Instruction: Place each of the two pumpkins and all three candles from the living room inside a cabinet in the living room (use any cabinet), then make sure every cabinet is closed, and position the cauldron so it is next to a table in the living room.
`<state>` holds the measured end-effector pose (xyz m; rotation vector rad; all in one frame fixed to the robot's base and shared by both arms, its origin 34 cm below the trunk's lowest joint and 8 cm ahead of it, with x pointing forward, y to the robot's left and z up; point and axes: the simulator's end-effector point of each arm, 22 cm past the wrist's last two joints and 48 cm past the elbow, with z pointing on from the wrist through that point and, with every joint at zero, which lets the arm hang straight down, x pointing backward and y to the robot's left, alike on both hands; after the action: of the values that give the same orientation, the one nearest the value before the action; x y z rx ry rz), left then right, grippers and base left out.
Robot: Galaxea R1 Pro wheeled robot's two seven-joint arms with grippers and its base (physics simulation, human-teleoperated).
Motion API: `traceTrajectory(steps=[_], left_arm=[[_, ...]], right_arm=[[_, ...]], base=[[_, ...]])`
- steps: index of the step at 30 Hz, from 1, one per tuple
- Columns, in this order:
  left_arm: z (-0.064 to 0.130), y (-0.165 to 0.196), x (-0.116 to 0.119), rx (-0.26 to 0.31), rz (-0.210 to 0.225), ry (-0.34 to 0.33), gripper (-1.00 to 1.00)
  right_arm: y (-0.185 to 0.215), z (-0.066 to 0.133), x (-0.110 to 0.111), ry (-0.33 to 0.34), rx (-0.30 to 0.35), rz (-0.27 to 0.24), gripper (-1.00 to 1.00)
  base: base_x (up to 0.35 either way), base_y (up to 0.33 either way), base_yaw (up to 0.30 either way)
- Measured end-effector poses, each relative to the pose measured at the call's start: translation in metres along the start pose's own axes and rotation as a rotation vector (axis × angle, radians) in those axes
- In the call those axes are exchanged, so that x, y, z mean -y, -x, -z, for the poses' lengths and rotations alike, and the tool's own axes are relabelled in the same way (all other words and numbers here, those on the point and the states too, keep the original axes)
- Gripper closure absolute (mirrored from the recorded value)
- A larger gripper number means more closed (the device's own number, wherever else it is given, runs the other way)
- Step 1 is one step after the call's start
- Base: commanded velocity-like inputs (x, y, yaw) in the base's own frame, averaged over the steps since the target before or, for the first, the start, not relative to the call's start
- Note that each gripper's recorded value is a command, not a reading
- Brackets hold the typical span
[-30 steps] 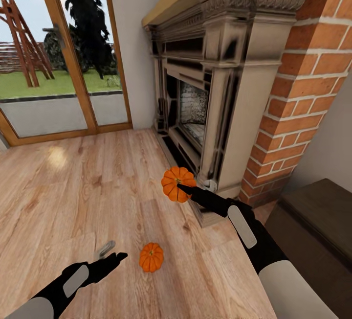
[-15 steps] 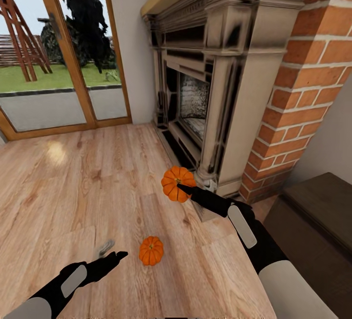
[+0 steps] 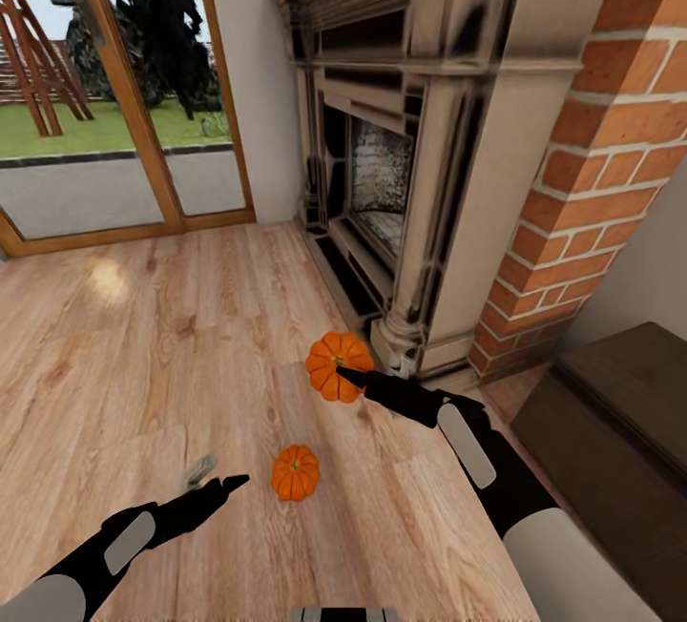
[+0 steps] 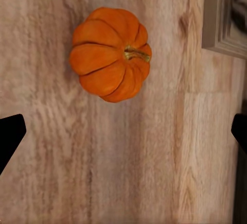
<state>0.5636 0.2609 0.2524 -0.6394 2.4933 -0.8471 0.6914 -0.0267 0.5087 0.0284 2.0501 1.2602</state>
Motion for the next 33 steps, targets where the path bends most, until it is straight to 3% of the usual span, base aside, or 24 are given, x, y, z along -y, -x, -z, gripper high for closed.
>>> traceTrajectory(steps=[11,15,21,33], left_arm=[[-0.011,-0.008,-0.012,-0.023,0.015,0.010,-1.00],[-0.008,-0.003,-0.026,-0.020,0.016,0.028,-1.00],[-0.006,0.001,-0.023,-0.027,0.018,-0.040,-1.00],[-0.016,-0.014,-0.041,-0.060,0.039,-0.020,-1.00]], right_arm=[[-0.018,-0.010,0.018,-0.010,-0.022,-0.036,1.00],[-0.024,-0.012,0.027,-0.016,-0.031,-0.049,1.00],[-0.033,-0.016,0.038,-0.023,-0.044,-0.068,1.00],[-0.053,-0.023,0.061,-0.041,-0.070,-0.105,1.00]], base=[[0.000,0.000,0.000],[0.000,0.000,0.000],[0.000,0.000,0.000],[0.000,0.000,0.000]])
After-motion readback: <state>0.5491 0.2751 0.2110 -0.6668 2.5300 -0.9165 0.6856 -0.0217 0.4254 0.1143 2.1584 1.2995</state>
